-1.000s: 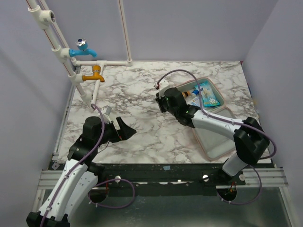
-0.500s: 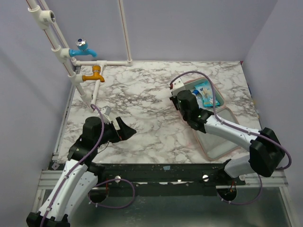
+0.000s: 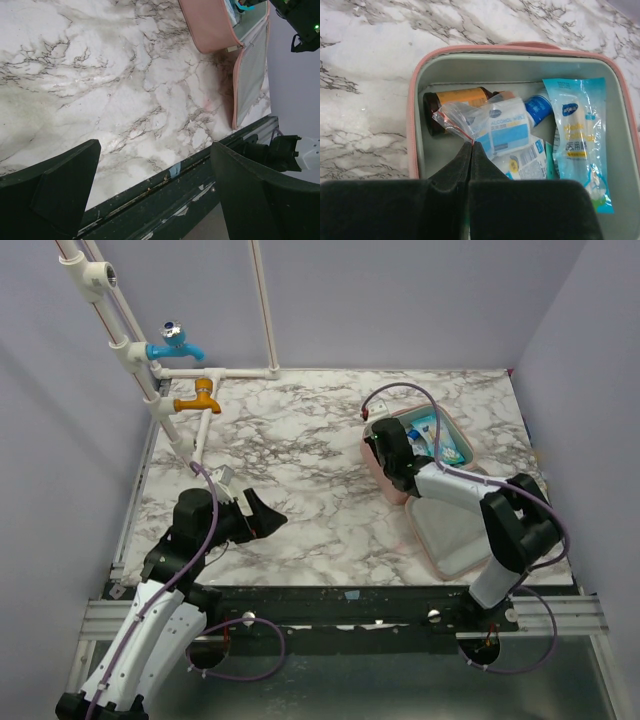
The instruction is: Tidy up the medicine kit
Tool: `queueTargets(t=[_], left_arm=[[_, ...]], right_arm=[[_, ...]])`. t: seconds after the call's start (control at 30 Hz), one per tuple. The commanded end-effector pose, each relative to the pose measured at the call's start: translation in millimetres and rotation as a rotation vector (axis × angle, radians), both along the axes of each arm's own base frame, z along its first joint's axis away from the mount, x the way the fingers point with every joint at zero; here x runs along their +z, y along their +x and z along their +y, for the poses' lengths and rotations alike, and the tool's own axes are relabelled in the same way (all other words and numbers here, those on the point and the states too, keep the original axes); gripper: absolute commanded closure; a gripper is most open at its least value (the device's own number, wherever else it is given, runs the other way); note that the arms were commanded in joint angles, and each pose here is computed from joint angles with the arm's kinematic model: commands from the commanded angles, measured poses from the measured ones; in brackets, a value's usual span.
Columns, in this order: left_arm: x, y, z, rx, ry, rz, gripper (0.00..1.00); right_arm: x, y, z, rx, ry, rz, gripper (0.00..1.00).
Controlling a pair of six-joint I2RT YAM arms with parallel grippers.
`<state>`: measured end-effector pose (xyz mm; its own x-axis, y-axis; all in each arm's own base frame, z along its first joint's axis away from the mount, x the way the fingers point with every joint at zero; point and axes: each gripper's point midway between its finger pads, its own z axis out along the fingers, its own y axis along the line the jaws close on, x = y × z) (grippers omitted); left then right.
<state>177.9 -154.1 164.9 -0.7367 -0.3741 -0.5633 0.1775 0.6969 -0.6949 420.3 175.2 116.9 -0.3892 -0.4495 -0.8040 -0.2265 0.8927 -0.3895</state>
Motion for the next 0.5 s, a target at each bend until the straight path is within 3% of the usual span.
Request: queueTargets(t=[0.0, 0.27, 0.47], left_arm=[[-2, 3, 5, 0.021, 0.022, -0.012, 0.05], [-2, 3, 5, 0.016, 0.026, -0.015, 0.05], [-2, 2, 7, 0.019, 0.036, -0.022, 0.05]], right_arm=[[3, 15, 21, 0.074, 0.03, 0.013, 0.99], [-16, 8, 73, 0.286, 0.152, 0.146, 0.99], [-31, 1, 89, 0.339, 0.205, 0.223, 0.99]])
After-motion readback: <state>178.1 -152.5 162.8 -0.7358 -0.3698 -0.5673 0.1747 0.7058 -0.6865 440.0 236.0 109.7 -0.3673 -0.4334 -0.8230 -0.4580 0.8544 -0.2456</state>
